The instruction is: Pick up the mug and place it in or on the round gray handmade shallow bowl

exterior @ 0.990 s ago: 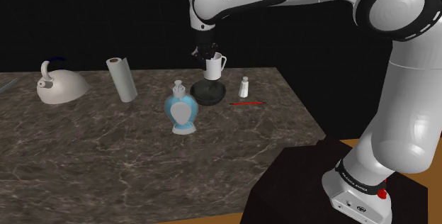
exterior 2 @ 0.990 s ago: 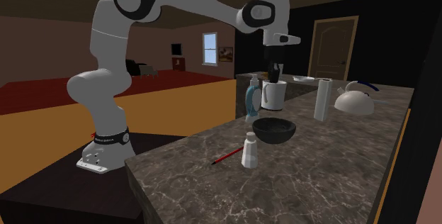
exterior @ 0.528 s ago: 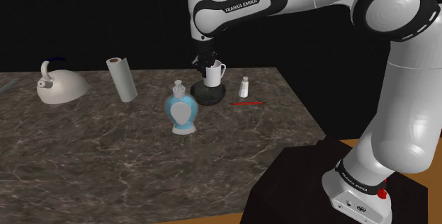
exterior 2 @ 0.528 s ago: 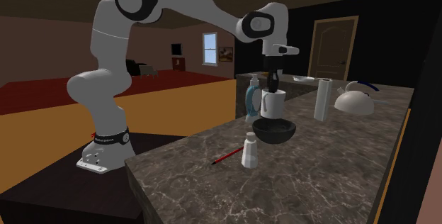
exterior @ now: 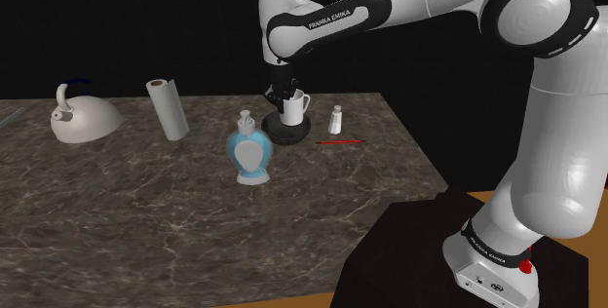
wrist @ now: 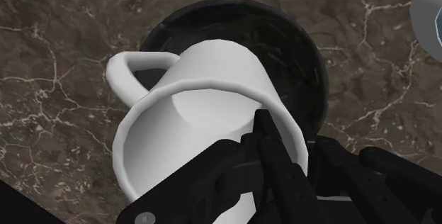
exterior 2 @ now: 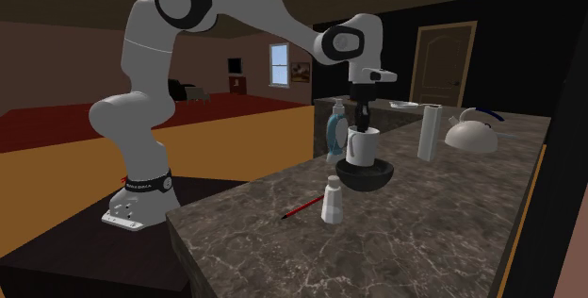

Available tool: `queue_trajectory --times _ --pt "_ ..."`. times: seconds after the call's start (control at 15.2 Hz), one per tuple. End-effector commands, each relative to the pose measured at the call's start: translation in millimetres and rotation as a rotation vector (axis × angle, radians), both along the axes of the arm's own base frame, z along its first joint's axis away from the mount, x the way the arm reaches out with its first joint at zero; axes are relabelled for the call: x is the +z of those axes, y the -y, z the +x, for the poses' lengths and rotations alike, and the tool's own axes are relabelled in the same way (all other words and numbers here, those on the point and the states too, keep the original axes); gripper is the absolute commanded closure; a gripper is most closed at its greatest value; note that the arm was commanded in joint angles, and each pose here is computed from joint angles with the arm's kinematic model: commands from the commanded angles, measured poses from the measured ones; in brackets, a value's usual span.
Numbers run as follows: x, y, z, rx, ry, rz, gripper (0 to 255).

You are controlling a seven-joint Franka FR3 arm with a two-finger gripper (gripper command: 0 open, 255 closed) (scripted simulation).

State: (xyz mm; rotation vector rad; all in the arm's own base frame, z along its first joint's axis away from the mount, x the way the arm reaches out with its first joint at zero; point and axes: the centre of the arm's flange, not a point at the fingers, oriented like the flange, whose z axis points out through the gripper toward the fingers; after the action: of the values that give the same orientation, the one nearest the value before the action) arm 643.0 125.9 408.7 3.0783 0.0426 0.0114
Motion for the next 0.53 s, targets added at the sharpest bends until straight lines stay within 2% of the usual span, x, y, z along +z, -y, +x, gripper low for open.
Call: queue_trajectory --times 0.0,0.13,0.2,0.46 --pt "0.0 -0.1 0.0 0.0 0.001 0.0 255" --pt "0.0 -0.1 0.0 0.0 0.001 0.0 255" --pt "0.0 -0.1 0.0 0.0 0.001 0.0 0" --pt "0.0 -0.1 0.0 0.0 0.001 0.0 0"
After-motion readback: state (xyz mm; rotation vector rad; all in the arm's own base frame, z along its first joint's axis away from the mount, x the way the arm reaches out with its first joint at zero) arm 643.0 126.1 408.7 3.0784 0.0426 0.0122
